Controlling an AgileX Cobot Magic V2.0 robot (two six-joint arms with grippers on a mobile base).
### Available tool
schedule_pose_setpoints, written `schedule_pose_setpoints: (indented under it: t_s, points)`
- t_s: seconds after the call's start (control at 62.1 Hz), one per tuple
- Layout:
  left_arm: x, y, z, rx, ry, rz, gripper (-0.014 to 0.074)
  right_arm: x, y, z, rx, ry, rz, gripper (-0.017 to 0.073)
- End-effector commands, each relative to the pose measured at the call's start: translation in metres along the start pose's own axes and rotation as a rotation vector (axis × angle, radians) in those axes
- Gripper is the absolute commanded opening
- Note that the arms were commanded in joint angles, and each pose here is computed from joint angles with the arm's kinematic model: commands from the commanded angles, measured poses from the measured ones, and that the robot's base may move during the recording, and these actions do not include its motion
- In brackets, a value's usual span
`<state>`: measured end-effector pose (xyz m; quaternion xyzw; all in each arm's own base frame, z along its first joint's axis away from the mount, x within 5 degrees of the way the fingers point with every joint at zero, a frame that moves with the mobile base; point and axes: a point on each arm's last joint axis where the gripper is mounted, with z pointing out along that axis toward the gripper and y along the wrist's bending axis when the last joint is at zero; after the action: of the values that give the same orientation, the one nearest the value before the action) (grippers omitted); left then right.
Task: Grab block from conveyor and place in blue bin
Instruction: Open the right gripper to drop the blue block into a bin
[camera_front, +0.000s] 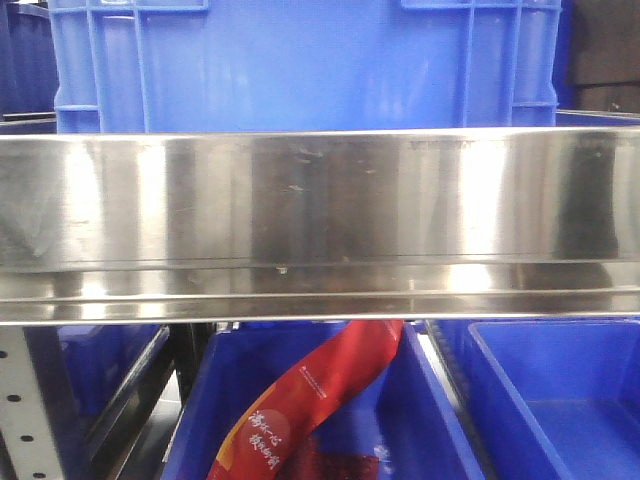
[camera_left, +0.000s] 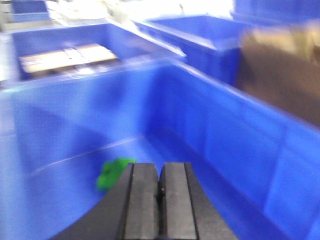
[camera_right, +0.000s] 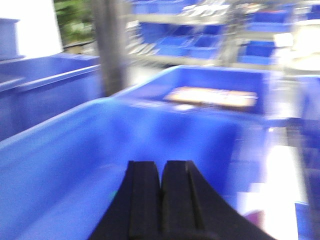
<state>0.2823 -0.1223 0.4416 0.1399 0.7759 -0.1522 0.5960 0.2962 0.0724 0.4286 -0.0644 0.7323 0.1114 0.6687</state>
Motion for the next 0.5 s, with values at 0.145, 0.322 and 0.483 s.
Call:
schedule_pose_setpoints:
  t_s: [0.145,0.322,0.483]
  points:
    - [0.006,0.033,-0.056,-0.124,-0.063,-0.051,-0.0111,0.003,-0.035,-0.045,0.134,-0.037,0.006,-0.016]
    - [0.045,0.042,-0.095,-0.19,-0.105,-0.062,-0.0111,0.041,-0.042,-0.079,0.184,-0.009,0.013,-0.016]
    - [0.089,0.038,-0.128,-0.206,-0.184,-0.058,-0.0111,0.078,-0.039,-0.112,0.194,-0.012,0.013,-0.016]
